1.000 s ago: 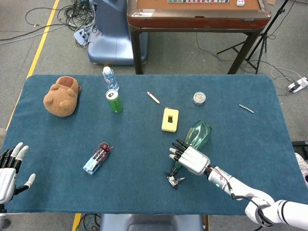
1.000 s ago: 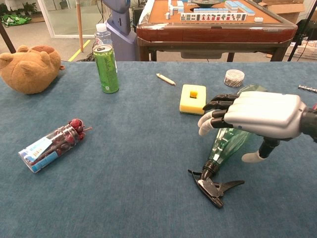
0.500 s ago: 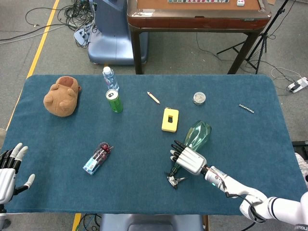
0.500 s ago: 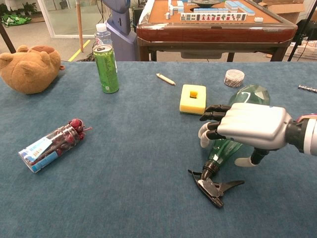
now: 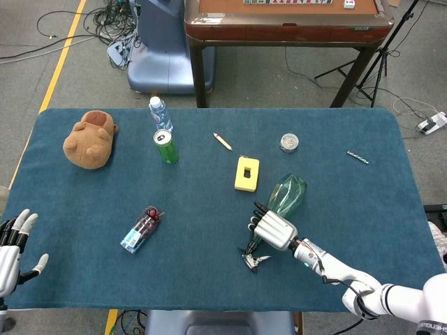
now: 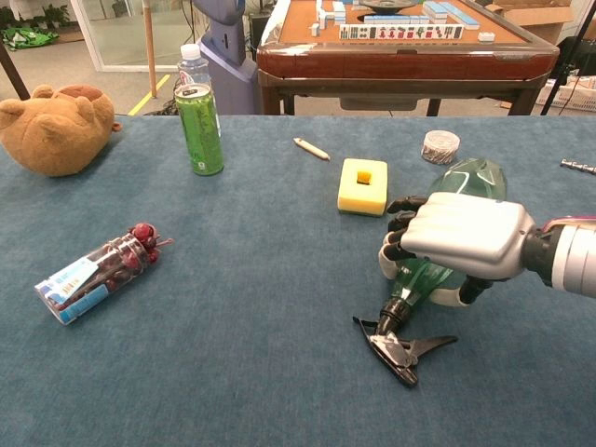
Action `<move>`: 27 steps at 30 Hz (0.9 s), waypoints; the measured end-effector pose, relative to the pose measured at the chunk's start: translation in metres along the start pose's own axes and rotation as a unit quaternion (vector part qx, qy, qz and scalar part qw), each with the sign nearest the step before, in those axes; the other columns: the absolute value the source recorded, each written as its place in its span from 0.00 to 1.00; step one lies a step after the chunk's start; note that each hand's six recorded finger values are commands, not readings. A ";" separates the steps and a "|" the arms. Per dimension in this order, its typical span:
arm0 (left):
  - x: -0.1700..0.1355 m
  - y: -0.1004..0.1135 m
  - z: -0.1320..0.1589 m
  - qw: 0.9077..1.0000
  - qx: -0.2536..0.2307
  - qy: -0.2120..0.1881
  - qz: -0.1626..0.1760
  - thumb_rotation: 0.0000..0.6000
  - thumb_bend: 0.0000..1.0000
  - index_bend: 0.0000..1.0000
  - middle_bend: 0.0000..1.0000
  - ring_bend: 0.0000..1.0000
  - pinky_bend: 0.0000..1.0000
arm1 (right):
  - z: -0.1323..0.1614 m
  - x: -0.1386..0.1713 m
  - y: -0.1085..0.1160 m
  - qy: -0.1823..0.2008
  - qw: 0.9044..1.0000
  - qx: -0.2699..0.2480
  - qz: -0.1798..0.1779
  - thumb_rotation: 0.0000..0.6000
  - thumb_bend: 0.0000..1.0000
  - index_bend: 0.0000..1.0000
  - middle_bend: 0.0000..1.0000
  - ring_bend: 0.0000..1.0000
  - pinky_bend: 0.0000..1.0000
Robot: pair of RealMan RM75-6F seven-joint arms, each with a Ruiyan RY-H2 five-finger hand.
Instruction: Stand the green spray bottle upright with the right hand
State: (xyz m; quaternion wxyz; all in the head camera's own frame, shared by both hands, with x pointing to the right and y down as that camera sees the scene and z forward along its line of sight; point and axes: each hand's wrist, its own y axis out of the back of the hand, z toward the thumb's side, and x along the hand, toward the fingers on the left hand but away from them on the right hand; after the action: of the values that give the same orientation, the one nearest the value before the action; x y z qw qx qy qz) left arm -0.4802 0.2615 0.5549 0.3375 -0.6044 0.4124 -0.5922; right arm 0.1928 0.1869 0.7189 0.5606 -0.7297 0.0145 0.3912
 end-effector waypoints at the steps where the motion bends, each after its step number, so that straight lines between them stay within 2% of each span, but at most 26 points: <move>1: 0.000 0.000 0.000 1.000 0.000 0.000 0.001 1.00 0.33 0.02 0.00 0.00 0.00 | -0.001 0.000 0.001 -0.001 1.000 -0.004 -0.004 1.00 0.38 0.54 0.43 0.31 0.25; 5: 0.000 0.002 0.000 1.000 0.001 0.000 0.003 1.00 0.33 0.02 0.00 0.00 0.00 | -0.005 0.000 0.007 -0.008 1.000 -0.022 -0.021 1.00 0.41 0.60 0.48 0.37 0.35; 9: 0.000 0.002 0.002 1.000 0.001 -0.003 0.002 1.00 0.33 0.02 0.00 0.00 0.00 | -0.015 0.003 0.017 -0.021 0.998 -0.049 -0.045 1.00 0.41 0.62 0.50 0.40 0.38; 12: 0.000 0.003 0.004 1.000 0.002 -0.005 0.003 1.00 0.33 0.02 0.00 0.00 0.00 | -0.023 0.005 0.026 -0.035 0.994 -0.085 -0.064 1.00 0.42 0.63 0.50 0.41 0.39; 15: 0.000 0.003 0.006 1.000 0.003 -0.006 0.003 1.00 0.33 0.02 0.00 0.00 0.00 | -0.034 0.009 0.037 -0.053 0.986 -0.134 -0.085 1.00 0.42 0.63 0.50 0.41 0.39; 18: 0.000 0.004 0.007 1.000 0.004 -0.007 0.004 1.00 0.33 0.02 0.00 0.00 0.00 | -0.046 0.014 0.047 -0.071 0.973 -0.191 -0.107 1.00 0.42 0.63 0.50 0.41 0.40; 21: 0.000 0.004 0.006 1.000 0.004 -0.006 0.003 1.00 0.33 0.02 0.00 0.00 0.00 | -0.059 0.020 0.056 -0.089 0.954 -0.254 -0.130 1.00 0.43 0.63 0.50 0.42 0.40; 27: 0.001 0.003 0.007 1.000 0.003 -0.008 0.002 1.00 0.33 0.02 0.00 0.00 0.00 | -0.083 0.033 0.070 -0.114 0.901 -0.378 -0.180 1.00 0.43 0.63 0.50 0.42 0.40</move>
State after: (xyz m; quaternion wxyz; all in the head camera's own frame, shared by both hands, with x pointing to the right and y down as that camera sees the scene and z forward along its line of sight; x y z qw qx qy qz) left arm -0.4733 0.2588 0.5519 0.3438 -0.6074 0.4090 -0.5879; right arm 0.2293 0.1062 0.6481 0.3011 -0.8277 -0.3297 0.3400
